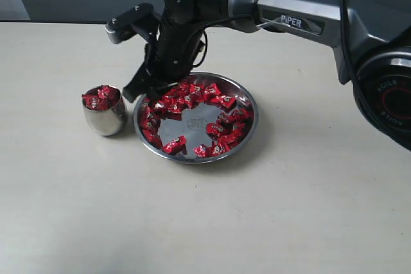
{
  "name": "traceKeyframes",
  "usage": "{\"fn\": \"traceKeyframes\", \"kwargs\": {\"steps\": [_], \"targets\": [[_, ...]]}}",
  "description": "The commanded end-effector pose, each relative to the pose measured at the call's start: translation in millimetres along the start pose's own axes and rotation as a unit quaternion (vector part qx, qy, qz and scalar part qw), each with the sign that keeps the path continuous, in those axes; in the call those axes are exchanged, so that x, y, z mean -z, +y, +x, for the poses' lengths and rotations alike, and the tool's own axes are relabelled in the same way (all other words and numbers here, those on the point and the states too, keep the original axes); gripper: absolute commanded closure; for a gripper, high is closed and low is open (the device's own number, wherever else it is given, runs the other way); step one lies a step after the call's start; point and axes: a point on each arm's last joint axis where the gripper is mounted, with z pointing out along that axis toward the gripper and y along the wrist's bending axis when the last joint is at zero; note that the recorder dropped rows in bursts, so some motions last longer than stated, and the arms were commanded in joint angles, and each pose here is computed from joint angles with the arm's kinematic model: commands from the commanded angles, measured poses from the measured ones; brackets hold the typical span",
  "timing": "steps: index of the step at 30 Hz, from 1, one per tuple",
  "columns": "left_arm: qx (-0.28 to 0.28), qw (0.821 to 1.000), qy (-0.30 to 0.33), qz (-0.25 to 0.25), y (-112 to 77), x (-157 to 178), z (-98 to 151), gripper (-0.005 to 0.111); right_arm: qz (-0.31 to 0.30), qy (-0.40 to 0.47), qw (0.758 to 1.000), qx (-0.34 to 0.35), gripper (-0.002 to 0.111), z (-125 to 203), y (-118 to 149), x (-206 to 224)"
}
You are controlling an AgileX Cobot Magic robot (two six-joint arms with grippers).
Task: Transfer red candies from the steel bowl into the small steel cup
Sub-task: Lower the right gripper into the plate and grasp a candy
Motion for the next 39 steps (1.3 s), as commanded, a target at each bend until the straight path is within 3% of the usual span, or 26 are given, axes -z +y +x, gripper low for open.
{"fn": "traceKeyframes", "kwargs": {"steps": [1,14,39], "targets": [[0.002,1.000,-0.006,0.001,-0.2,0.1,0.0,0.106,0.009,0.073,0.997,0.005,0.077,13.7,-5.6,-1.4],[0.002,1.000,-0.006,0.001,-0.2,0.1,0.0,0.106,-0.026,0.143,0.989,-0.013,0.077,31.7,-2.8,-39.9],[0.002,1.000,-0.006,0.001,-0.2,0.1,0.0,0.106,-0.068,0.163,0.984,-0.023,0.077,37.3,3.8,-51.2]]}}
